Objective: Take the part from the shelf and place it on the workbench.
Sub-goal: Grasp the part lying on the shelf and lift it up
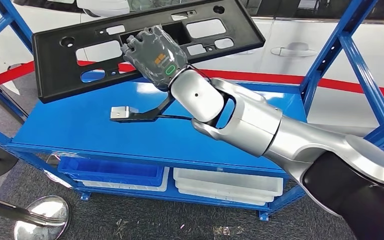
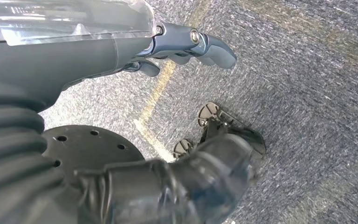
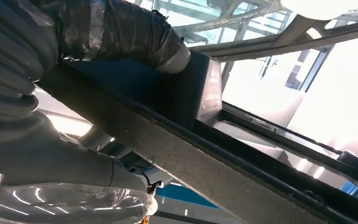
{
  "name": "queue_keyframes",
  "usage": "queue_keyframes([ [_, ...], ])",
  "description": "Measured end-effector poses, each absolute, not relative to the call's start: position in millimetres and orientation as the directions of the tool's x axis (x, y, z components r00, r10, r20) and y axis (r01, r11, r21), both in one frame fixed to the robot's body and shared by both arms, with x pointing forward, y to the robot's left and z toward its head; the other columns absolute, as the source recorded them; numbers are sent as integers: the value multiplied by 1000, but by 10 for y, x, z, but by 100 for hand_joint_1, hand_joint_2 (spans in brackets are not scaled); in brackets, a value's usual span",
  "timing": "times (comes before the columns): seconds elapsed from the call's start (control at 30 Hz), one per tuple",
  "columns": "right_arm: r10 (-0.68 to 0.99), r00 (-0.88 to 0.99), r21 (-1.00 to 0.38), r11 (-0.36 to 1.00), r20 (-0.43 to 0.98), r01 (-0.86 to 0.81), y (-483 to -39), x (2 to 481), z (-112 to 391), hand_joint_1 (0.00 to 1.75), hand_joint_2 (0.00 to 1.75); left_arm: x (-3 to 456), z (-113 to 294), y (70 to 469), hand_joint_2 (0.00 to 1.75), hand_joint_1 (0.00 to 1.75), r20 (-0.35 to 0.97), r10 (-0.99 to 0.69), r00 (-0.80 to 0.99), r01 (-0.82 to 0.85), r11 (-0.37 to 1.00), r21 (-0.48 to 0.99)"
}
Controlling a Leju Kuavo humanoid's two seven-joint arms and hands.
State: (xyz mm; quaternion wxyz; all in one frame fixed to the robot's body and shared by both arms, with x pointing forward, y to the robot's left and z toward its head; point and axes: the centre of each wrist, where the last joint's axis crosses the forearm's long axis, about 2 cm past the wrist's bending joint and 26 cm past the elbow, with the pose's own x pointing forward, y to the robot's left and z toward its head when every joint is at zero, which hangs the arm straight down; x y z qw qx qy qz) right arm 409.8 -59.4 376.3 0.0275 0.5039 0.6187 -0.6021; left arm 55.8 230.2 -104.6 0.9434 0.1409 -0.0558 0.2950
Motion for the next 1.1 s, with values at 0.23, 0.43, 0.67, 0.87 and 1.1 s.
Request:
queue_keyframes([
  [0.23,596,-514,-738,-212,-617,641,-611,4075,3760,175,175,559,-1047,2299,175,0,193,547,815,-579,786,218],
  [0.43,596,-524,-747,-204,-608,633,-620,4068,3753,175,175,560,-1047,2298,175,0,192,546,815,-578,788,213],
  [0.67,601,-546,-767,-188,-583,613,-626,4063,3726,175,175,561,-1046,2295,175,0,195,538,820,-571,792,215],
  [0.87,613,-563,-787,-165,-554,595,-653,4061,3697,175,175,560,-1046,2292,175,0,198,542,817,-575,791,210],
  [1.1,620,-564,-791,-159,-546,591,-682,4067,3698,175,175,560,-1046,2291,175,0,198,541,817,-575,791,210],
])
